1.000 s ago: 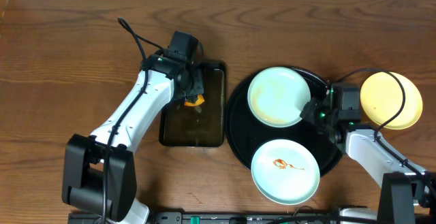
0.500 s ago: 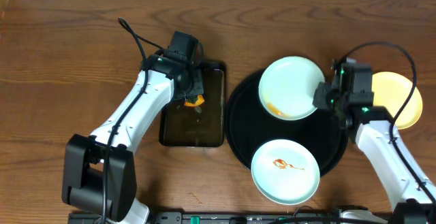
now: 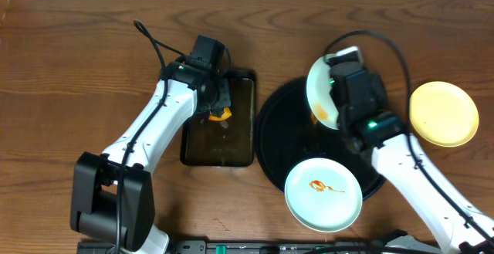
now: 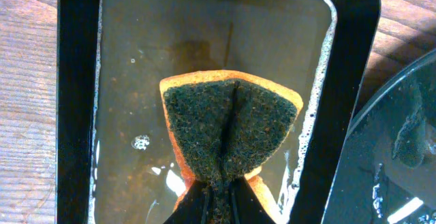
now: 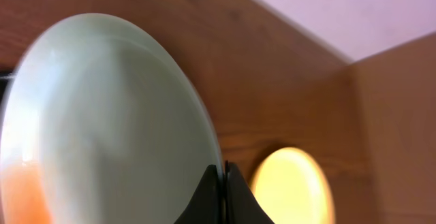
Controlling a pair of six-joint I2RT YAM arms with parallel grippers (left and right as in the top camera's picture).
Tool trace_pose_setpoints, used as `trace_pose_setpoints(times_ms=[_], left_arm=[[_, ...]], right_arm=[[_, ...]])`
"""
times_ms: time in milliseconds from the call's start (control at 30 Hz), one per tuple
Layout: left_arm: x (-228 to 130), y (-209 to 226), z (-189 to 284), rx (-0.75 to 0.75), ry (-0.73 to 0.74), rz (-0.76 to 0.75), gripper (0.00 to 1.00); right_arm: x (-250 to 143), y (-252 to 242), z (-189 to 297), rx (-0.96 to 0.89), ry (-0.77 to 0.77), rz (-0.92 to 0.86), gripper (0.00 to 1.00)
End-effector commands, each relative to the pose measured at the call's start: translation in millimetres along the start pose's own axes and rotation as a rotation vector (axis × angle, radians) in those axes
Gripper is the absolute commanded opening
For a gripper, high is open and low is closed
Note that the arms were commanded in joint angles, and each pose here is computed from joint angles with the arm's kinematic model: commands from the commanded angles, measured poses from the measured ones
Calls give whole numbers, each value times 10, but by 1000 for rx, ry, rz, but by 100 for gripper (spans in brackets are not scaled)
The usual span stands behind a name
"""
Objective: Clean dirty plates on tray and stack at the side
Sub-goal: 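Lift pale green plate with right gripper and stack on yellow plate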
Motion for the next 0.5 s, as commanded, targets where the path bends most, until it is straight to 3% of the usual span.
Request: trace_pose_setpoints(times_ms=[0, 267, 467], left_arm=[[-23, 31, -15, 14, 5, -5, 7], [-22, 31, -15, 14, 4, -5, 7], [-23, 31, -15, 14, 5, -5, 8]], right_arm=[[158, -127, 218, -183, -20, 97, 1], [229, -64, 300, -196, -51, 107, 1], [57, -108, 112, -99, -4, -153, 1]])
Point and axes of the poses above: each gripper's point midway between its finger pads, its own z axis back along the fingers, its own y axis along the line the jaws close on, x = y × z, the point moved 6 cm from there along z, back along the fingers, and after that the axes turned 7 degrees about z, right-handed, at the moved point
